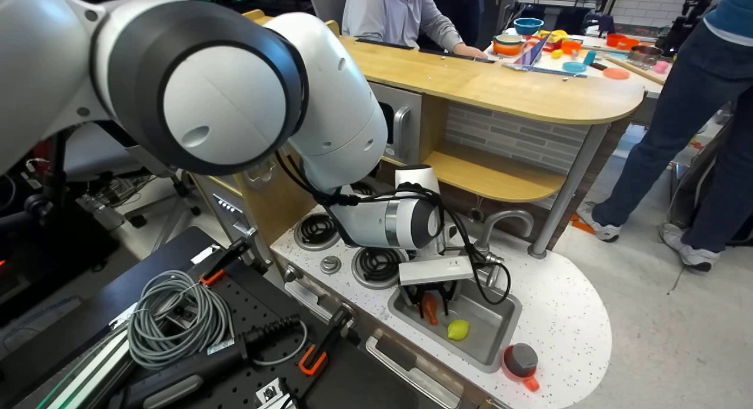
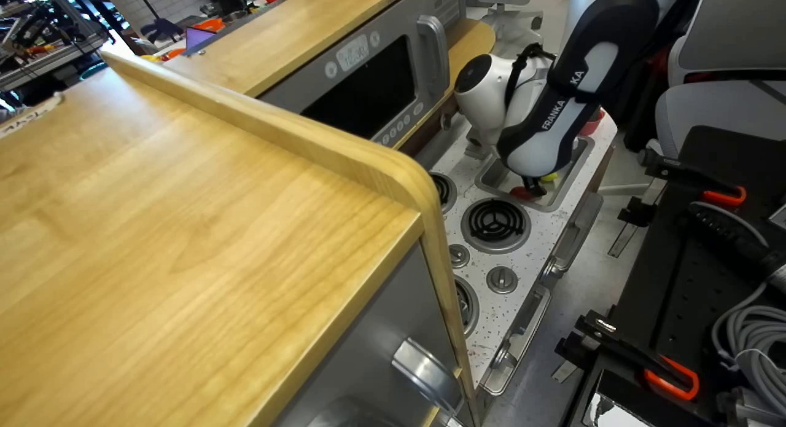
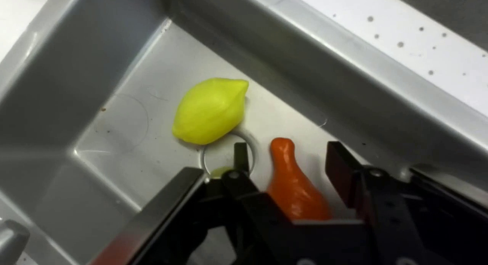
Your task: Take the orange object and put it in the sink
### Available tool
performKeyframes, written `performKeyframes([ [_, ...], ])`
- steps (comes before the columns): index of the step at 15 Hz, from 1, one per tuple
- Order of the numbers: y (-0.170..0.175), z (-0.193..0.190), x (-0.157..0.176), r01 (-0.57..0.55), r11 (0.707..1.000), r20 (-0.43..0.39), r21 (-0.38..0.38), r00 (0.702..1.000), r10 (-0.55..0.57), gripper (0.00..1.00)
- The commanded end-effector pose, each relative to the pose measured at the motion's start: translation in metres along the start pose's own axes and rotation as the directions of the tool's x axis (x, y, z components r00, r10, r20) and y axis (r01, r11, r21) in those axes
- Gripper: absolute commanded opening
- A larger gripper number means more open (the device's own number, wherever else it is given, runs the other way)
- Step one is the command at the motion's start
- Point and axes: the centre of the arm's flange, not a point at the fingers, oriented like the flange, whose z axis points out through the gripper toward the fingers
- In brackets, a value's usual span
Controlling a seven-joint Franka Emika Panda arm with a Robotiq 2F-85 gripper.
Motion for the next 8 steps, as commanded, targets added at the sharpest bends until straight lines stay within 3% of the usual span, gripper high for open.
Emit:
performKeyframes([
  [1,0.009,-0.028,-0.035,-0.142,0.987,-0.011,0.075,0.990,0.144,0.87],
  [3,0.017,-0.052,-0.063,-0.246,0.961,-0.012,0.127,0.968,0.250,1.00],
  [8,0.044,-0.120,-0.127,-0.419,0.885,-0.039,0.201,0.900,0.435,1.00],
])
